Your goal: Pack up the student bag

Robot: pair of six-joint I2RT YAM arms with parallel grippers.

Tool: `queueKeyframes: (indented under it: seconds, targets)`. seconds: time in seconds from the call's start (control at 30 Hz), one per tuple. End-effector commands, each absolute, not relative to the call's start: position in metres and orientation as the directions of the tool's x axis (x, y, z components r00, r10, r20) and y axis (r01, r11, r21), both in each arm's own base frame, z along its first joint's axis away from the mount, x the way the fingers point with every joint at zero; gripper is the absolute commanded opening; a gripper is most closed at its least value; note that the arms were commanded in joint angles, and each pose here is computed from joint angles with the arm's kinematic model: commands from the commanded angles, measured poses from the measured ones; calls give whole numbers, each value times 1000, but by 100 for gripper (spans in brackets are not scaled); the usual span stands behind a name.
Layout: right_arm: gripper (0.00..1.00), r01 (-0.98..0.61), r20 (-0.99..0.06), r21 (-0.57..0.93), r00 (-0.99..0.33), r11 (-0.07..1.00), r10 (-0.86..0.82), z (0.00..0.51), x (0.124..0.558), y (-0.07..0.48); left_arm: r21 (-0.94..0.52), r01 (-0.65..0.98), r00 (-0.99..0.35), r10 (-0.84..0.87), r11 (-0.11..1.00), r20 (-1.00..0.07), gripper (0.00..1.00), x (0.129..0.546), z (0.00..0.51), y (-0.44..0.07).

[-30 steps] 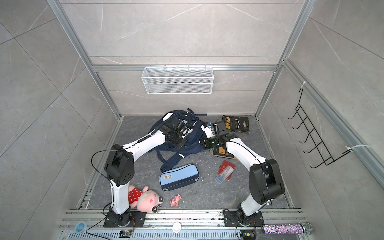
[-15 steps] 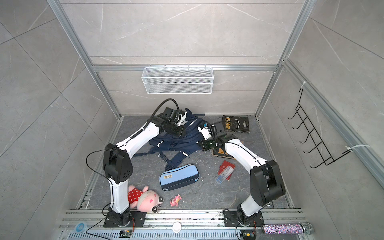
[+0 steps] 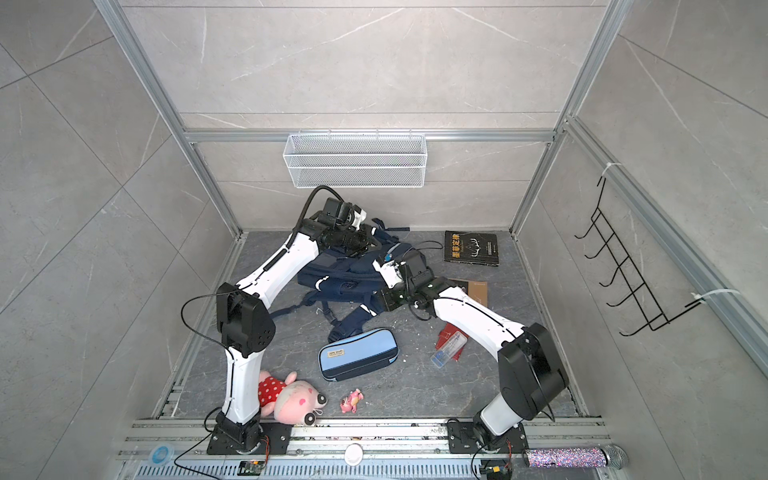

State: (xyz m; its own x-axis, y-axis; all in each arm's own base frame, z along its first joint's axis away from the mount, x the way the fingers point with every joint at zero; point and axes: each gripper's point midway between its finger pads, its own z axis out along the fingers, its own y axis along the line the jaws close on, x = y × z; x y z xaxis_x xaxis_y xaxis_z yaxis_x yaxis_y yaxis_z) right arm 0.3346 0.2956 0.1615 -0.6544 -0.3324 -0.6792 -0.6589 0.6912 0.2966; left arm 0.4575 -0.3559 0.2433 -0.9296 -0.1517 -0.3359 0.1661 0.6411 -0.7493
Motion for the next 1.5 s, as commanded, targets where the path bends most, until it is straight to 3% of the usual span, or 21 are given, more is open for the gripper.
queueKeyframes:
  seconds: [0.0, 0.07, 0.17, 0.33, 0.37, 0.47, 0.57, 0.67, 1.17, 1.37, 1.47]
  targets:
    - [0, -680, -719, 357, -638, 641, -276, 174, 337, 330, -850, 177, -917, -232, 496, -326, 0, 461, 298, -367]
    - [0, -687, -719, 372, -639, 625, -273, 174, 338, 341, -870, 157, -923, -243, 468, -297, 0, 462, 296, -368]
    - [0, -674, -721, 376, -644, 636, -255, 174, 344, 345, -848, 139, -925, -240, 512, -296, 0, 462, 286, -359]
    - [0, -624, -710, 422, -679, 657, -189, 168, 349, 332, -811, 32, -920, -299, 585, -252, 0, 476, 252, -300]
    - [0, -619, -704, 423, -684, 662, -190, 165, 348, 329, -790, 34, -924, -281, 612, -258, 9, 476, 245, -290]
    - [0, -586, -686, 445, -709, 677, -162, 160, 346, 318, -683, 63, -948, -170, 727, -269, 53, 462, 217, -267]
    - [0, -552, -673, 462, -728, 694, -131, 155, 346, 306, -626, 51, -973, -101, 778, -205, 63, 447, 184, -248]
    - [0, -530, -653, 461, -746, 712, -132, 147, 343, 297, -604, 30, -984, -81, 797, -156, 66, 435, 156, -240]
    - [0, -488, -637, 445, -762, 751, -118, 138, 351, 278, -715, -47, -996, -83, 698, -15, 57, 429, 96, -287]
    - [0, -475, -627, 446, -771, 759, -114, 132, 350, 272, -760, -65, -996, -88, 646, 11, 45, 429, 89, -303]
    - [0, -471, -629, 446, -770, 761, -108, 133, 351, 270, -776, -83, -994, -102, 625, 24, 27, 429, 88, -306]
